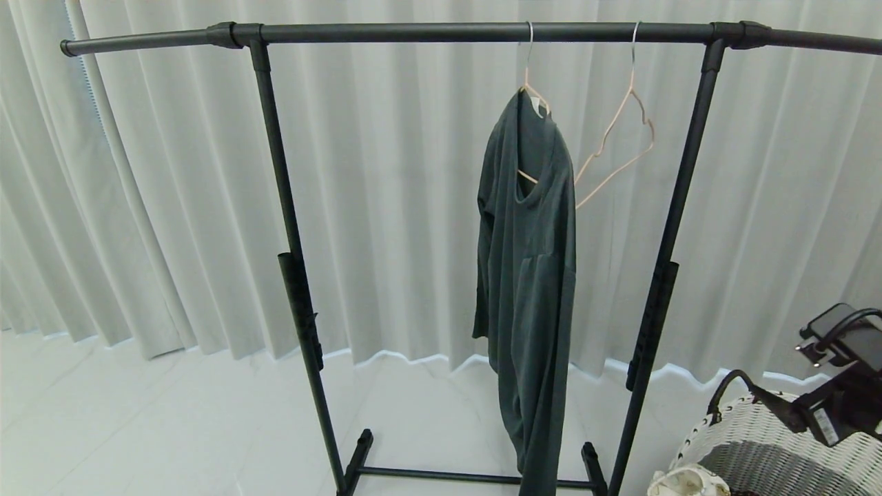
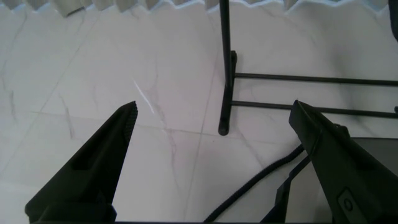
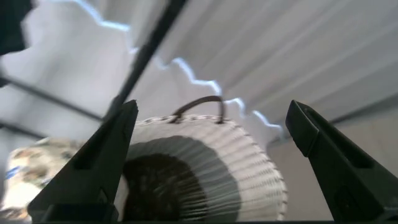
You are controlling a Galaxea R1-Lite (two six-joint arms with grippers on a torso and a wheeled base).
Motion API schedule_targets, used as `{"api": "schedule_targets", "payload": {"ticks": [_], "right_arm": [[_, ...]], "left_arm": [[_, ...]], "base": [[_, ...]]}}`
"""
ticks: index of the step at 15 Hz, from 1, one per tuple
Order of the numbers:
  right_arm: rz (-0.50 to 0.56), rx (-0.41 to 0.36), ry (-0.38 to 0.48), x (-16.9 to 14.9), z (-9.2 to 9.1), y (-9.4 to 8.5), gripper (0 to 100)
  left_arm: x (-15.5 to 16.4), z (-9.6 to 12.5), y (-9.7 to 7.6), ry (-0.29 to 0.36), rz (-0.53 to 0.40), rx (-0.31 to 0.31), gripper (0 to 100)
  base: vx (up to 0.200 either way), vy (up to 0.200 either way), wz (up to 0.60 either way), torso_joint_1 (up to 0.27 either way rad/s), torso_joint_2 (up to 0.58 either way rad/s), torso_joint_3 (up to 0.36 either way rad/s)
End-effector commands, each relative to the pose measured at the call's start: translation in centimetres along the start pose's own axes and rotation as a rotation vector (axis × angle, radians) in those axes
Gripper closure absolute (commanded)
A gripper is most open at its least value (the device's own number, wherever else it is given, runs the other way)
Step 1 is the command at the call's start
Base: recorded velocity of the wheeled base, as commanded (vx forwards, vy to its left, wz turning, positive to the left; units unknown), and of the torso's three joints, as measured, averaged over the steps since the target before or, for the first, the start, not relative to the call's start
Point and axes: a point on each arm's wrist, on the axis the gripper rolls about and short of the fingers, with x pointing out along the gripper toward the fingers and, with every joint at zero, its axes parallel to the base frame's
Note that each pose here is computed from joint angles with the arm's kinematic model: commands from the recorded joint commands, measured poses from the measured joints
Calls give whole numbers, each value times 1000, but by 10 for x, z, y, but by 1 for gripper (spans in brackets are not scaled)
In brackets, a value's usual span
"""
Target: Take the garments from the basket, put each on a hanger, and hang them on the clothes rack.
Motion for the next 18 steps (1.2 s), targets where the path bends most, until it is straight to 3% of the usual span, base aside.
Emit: {"api": "schedule_targets", "payload": {"ticks": [1, 6, 9, 12, 18], "right_arm": [[143, -33, 107, 34, -7, 22, 0], [315, 20, 245, 66, -18, 64, 0], [370, -2, 352, 67, -29, 75, 0], [300, 15, 458, 74, -38, 77, 0], [206, 12, 561, 96, -47, 79, 0]], "left_arm": [[0, 0, 0, 0, 1, 0, 0], [-1, 0, 0, -10, 0, -15, 0], [0, -1, 0, -2, -1, -18, 0], [0, 0, 0, -1, -1, -18, 0], [0, 0, 0, 4, -1, -17, 0]], "base": [[0, 0, 0, 0, 0, 0], [0, 0, 0, 0, 0, 0], [0, 0, 0, 0, 0, 0], [0, 0, 0, 0, 0, 0], [0, 0, 0, 0, 0, 0]]}}
